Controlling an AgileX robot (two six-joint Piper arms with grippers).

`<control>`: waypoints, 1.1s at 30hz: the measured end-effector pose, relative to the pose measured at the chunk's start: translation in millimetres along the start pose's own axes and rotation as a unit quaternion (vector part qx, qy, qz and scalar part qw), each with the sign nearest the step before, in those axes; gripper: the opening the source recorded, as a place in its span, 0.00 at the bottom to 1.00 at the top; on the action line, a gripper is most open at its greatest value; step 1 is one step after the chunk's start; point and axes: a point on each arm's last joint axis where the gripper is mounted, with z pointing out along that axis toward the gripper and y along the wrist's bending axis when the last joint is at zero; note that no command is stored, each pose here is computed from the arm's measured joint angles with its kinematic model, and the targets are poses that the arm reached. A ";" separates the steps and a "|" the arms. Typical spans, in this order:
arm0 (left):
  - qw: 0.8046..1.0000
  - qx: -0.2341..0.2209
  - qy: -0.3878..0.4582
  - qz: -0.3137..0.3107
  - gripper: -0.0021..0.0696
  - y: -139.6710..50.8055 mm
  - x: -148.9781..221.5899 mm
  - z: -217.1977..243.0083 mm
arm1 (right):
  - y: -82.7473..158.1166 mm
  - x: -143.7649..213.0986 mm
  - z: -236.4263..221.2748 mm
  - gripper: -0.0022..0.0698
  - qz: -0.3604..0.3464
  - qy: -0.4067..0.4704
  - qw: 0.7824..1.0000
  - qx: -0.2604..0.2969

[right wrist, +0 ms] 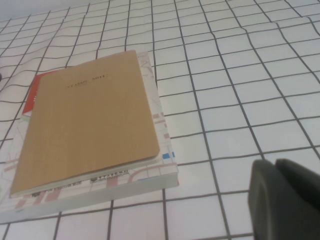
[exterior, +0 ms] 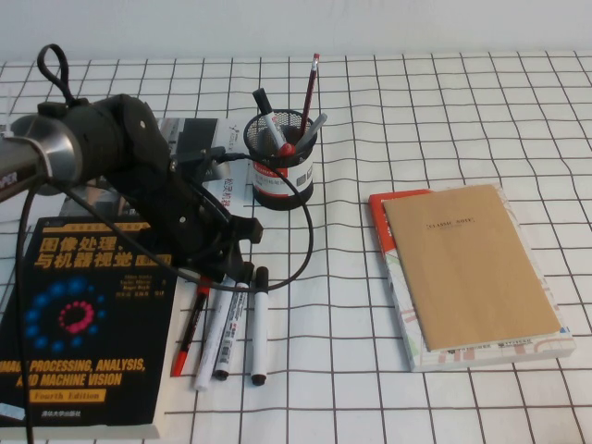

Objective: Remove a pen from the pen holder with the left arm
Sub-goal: 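Take a marker out of the pen holder and lay it on the table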

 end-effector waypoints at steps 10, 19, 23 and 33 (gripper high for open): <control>0.992 -0.063 -0.076 0.075 0.29 -14.5 8.4 -71.8 | 0.0 0.0 0.0 0.01 0.000 0.000 1.000 0.000; 0.939 -0.126 -0.271 0.167 0.06 -47.6 74.3 -170.5 | 0.0 0.0 0.0 0.01 0.000 0.000 1.000 0.000; 0.911 -0.121 -0.355 0.173 0.03 -41.8 124.3 -179.8 | 0.0 0.0 0.0 0.01 0.000 0.000 1.000 0.000; 0.823 -0.103 -0.527 0.186 0.03 -21.3 241.4 -182.9 | 0.0 0.0 0.0 0.01 0.000 0.000 1.000 0.000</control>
